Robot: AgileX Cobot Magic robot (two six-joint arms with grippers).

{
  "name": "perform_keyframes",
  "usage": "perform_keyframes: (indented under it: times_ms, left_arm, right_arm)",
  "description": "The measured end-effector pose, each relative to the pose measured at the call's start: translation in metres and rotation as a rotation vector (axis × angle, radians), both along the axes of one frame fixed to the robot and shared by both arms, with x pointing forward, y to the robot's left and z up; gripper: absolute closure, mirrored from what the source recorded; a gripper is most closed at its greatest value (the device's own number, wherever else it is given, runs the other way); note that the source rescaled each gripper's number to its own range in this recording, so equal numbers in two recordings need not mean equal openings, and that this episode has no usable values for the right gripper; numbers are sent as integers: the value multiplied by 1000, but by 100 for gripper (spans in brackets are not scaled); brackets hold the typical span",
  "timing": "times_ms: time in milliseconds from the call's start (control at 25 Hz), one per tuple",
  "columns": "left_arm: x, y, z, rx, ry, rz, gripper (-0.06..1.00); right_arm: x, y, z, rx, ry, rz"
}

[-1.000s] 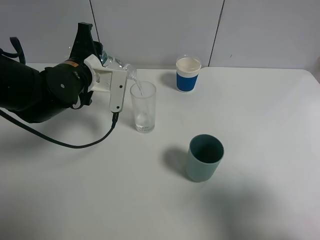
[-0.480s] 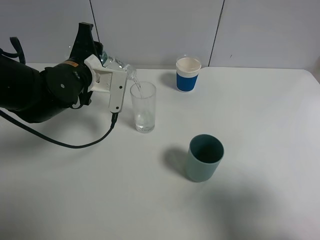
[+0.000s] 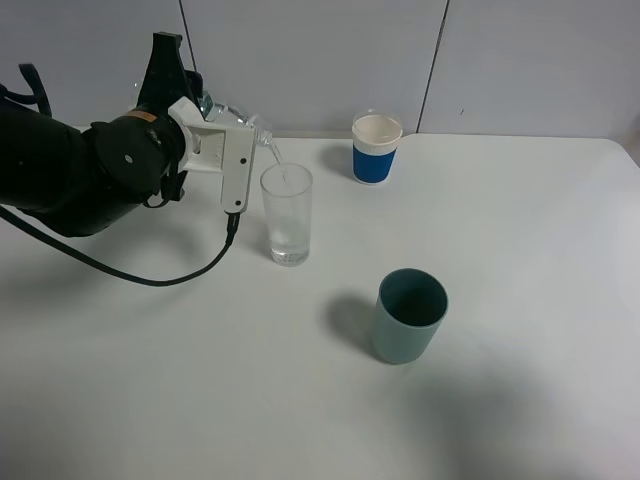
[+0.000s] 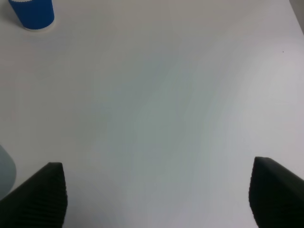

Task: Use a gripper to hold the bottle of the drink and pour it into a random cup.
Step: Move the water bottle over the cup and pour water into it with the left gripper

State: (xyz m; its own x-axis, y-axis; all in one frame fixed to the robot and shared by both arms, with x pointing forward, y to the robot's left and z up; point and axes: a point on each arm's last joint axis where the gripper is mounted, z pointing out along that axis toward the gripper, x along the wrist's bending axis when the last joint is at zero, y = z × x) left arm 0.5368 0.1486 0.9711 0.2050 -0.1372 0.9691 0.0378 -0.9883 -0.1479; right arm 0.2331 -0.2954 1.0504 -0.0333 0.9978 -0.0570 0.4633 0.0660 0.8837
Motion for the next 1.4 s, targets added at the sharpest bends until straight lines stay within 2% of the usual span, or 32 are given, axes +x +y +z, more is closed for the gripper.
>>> perform_keyframes:
  times_ms: [240,1400]
  left_arm:
    - [0,0,0,2,-1,3,90]
    - [0,1,1,114,-5,-9,90]
  right_arm:
    - [0,0,0,0,0,0]
    - [0,0,0,0,0,0]
